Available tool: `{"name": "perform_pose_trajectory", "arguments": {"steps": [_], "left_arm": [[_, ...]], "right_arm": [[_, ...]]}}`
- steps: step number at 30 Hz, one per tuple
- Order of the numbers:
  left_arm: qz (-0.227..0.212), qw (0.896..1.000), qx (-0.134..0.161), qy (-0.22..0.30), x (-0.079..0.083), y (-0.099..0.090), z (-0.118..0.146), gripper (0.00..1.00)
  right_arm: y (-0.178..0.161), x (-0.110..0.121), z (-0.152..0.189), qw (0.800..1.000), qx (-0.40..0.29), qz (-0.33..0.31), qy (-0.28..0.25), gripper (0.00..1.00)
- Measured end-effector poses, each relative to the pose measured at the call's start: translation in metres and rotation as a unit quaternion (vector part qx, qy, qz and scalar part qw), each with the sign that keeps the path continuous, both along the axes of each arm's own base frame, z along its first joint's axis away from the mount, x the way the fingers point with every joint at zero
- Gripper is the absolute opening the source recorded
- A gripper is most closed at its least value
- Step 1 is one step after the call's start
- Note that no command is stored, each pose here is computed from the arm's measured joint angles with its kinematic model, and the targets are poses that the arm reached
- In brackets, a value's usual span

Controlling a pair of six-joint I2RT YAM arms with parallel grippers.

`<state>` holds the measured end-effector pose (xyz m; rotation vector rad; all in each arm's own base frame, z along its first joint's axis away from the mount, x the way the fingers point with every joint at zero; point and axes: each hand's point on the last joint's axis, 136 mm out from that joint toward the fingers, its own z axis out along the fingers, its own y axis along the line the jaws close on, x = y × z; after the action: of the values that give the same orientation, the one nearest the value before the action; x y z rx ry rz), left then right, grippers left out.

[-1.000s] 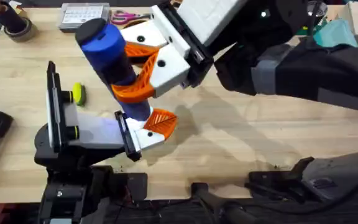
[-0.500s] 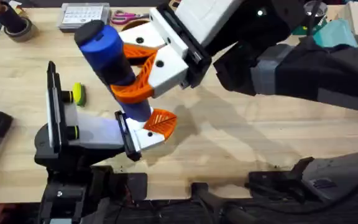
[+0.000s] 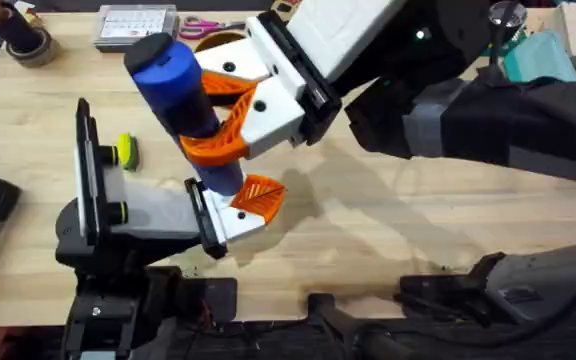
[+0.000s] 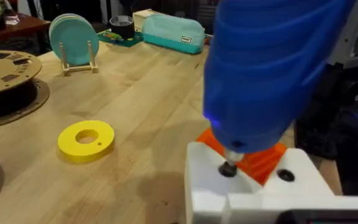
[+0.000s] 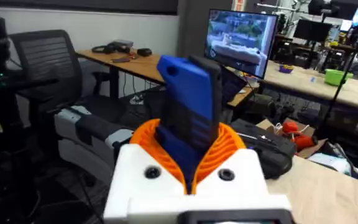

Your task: Pick up the gripper from the table and insert it into the empty holder that is missing its gripper. Then pick up a screw, insert it into the mounting hole, and use the screwdriver to tighten it. Finally, clean up the table by picking up the vegetable and placing it into the bucket.

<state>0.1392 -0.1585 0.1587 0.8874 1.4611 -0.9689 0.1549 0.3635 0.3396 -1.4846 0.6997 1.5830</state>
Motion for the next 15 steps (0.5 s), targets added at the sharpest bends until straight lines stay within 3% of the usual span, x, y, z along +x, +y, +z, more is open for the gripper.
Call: {"name": "perform_pose_trajectory", "arguments": {"steps": [15], "left_arm": [[0.000, 1.000, 0.000, 0.000, -0.0001, 0.0000, 0.0000, 0.003]], "right_arm": [[0.0002, 0.0006, -0.0004, 1.000, 0.000, -0.002, 0.002, 0.025]]}}
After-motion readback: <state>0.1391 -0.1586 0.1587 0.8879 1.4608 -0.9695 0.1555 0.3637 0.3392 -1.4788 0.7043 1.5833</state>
